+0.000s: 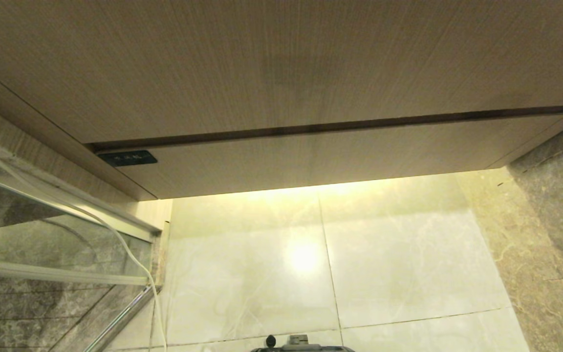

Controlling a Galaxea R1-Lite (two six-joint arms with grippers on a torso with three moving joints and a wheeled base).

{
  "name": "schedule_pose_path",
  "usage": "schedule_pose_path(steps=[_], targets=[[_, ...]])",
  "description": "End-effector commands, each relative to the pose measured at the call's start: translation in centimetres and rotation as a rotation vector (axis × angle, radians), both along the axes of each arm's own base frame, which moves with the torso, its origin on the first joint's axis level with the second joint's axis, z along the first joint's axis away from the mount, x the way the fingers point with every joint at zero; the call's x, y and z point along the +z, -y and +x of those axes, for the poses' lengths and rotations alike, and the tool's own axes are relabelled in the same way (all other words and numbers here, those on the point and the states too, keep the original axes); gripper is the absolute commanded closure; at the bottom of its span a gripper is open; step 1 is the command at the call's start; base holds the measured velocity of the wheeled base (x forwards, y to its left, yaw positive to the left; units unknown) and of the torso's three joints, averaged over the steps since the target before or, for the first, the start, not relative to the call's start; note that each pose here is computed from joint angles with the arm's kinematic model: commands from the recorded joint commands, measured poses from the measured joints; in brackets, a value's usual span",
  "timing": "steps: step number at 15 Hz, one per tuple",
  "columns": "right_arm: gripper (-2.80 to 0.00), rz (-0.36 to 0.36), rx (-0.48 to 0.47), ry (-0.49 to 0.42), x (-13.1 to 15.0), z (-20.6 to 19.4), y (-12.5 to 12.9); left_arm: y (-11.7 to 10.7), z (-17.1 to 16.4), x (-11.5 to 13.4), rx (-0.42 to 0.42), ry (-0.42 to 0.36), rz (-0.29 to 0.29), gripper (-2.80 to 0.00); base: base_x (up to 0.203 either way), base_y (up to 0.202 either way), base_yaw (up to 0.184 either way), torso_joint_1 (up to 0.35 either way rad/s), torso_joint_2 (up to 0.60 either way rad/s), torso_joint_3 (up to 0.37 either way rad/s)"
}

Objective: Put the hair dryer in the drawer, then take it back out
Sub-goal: Pull open the drawer

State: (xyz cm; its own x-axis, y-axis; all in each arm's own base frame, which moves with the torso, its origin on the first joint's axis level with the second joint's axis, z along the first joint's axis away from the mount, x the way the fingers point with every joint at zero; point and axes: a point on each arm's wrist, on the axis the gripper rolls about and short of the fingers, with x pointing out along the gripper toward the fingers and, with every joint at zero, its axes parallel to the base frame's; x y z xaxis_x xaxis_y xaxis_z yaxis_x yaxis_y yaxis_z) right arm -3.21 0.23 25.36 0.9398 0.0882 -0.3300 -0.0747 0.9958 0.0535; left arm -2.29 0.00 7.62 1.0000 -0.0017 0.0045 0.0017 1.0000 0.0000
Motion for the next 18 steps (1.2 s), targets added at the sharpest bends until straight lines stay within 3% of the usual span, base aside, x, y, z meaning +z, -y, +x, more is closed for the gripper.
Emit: schedule_pose_path(steps=[1,4,7,8,11,12,14,18], targets=[[0.0,-0.005,0.046,-0.058,-0.1,1.2,0.0,0.0,0.0,0.0,0.0,-0.001,0.0,0.0,0.0,0.0,0.0,0.0,0.0,0.0],[0.0,-0.066,0.214,-0.202,-0.4,4.8,-0.3,0.0,0.0,0.0,0.0,-0.001,0.0,0.0,0.0,0.0,0.0,0.0,0.0,0.0],[0.0,-0.37,0.453,-0.274,-1.0,8.8,-1.0,0.0,0.0,0.0,0.0,-0.001,0.0,0.0,0.0,0.0,0.0,0.0,0.0,0.0],[0.0,-0.418,0.498,-0.284,-1.2,10.0,-1.2,0.0,0.0,0.0,0.0,-0.001,0.0,0.0,0.0,0.0,0.0,0.0,0.0,0.0],[0.0,-0.42,0.568,-0.269,-1.4,12.9,-1.8,0.0,0.0,0.0,0.0,0.0,0.0,0.0,0.0,0.0,0.0,0.0,0.0,0.0],[-2.8,-0.425,0.588,-0.264,-1.5,13.7,-2.0,0.0,0.0,0.0,0.0,-0.001,0.0,0.0,0.0,0.0,0.0,0.0,0.0,0.0],[-2.8,-0.538,0.643,-0.174,-1.2,15.6,-2.3,0.0,0.0,0.0,0.0,-0.001,0.0,0.0,0.0,0.0,0.0,0.0,0.0,0.0],[-2.8,-0.829,0.726,0.096,-1.1,20.2,-3.1,0.0,0.0,0.0,0.0,-0.001,0.0,0.0,0.0,0.0,0.0,0.0,0.0,0.0]])
